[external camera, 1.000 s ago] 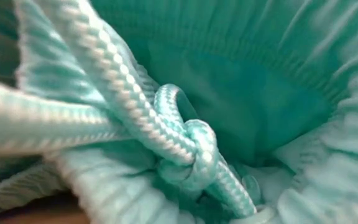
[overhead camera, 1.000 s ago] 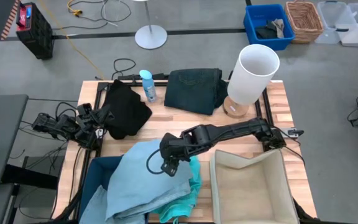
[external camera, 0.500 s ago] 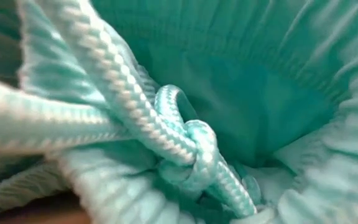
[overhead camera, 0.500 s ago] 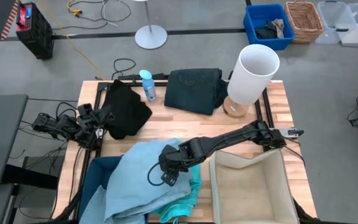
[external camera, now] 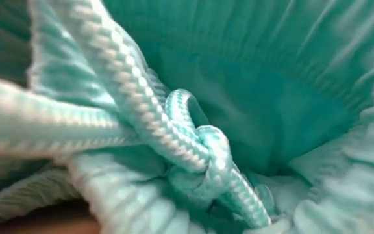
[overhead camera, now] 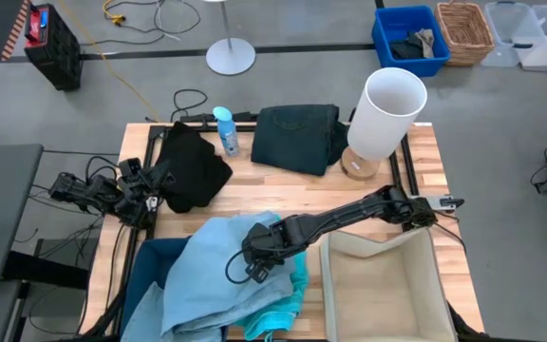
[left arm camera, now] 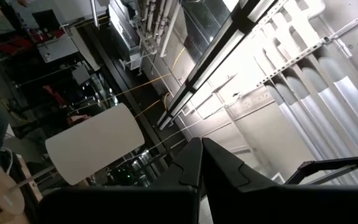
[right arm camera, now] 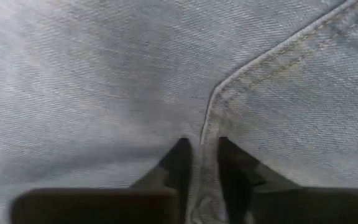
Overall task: Sort clothes
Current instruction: Put the light blue jeans into the blue laundry organizer
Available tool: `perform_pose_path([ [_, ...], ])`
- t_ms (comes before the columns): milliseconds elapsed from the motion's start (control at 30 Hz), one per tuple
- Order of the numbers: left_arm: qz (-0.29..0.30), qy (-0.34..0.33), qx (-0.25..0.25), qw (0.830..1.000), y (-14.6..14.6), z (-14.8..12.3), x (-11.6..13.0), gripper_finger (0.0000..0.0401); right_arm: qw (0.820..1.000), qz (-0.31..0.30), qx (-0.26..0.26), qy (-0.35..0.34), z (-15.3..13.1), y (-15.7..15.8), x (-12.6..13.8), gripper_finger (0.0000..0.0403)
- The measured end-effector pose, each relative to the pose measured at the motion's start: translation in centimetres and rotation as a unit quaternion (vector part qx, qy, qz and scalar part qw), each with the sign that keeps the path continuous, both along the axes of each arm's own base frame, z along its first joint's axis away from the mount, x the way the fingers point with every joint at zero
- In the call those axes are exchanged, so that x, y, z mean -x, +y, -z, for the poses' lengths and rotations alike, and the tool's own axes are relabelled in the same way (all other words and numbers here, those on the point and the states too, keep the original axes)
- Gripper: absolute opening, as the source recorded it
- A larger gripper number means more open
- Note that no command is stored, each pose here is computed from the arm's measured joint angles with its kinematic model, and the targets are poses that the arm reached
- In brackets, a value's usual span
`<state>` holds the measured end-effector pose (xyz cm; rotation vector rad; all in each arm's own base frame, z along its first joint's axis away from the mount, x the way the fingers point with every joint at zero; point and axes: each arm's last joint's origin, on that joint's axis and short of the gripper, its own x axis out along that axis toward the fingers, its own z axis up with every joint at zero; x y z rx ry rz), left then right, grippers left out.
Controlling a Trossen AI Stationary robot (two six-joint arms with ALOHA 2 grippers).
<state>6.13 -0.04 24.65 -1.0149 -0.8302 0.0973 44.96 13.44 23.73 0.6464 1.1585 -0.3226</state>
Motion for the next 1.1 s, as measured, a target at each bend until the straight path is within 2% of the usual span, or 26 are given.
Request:
perform_pose_path([
  [100, 0.001, -0.001, 0.001, 1.000, 0.0, 0.0, 0.0, 0.0006, 1.000, 0.000, 0.000, 0.000, 0.4, 0.1, -0.2, 0.0030],
  [167, 0.002, -0.002, 0.002, 1.000, 0.0, 0.0, 0.0, 0.0006, 1.000, -0.002, -0.002, -0.001, 0.5, 0.1, -0.3, 0.0009],
  [400, 0.003, -0.003, 0.004, 1.000, 0.0, 0.0, 0.0, 0.0006, 1.000, -0.016, -0.002, -0.017, 0.0, 0.2, -0.5, 0.0002],
  [700, 0.003, -0.003, 0.005, 1.000, 0.0, 0.0, 0.0, 0.0006, 0.993, -0.074, 0.019, -0.093, -4.0, 0.5, -1.2, 0.0000],
  [967, 0.003, -0.002, 0.003, 1.000, 0.0, 0.0, 0.0, 0.0006, 0.975, -0.138, 0.054, -0.168, -7.8, 0.6, -1.4, 0.0000],
  [1100, 0.003, -0.002, 0.003, 1.000, 0.0, 0.0, 0.0, 0.0006, 0.957, -0.169, 0.070, -0.225, -9.7, 0.7, -1.8, 0.0000],
])
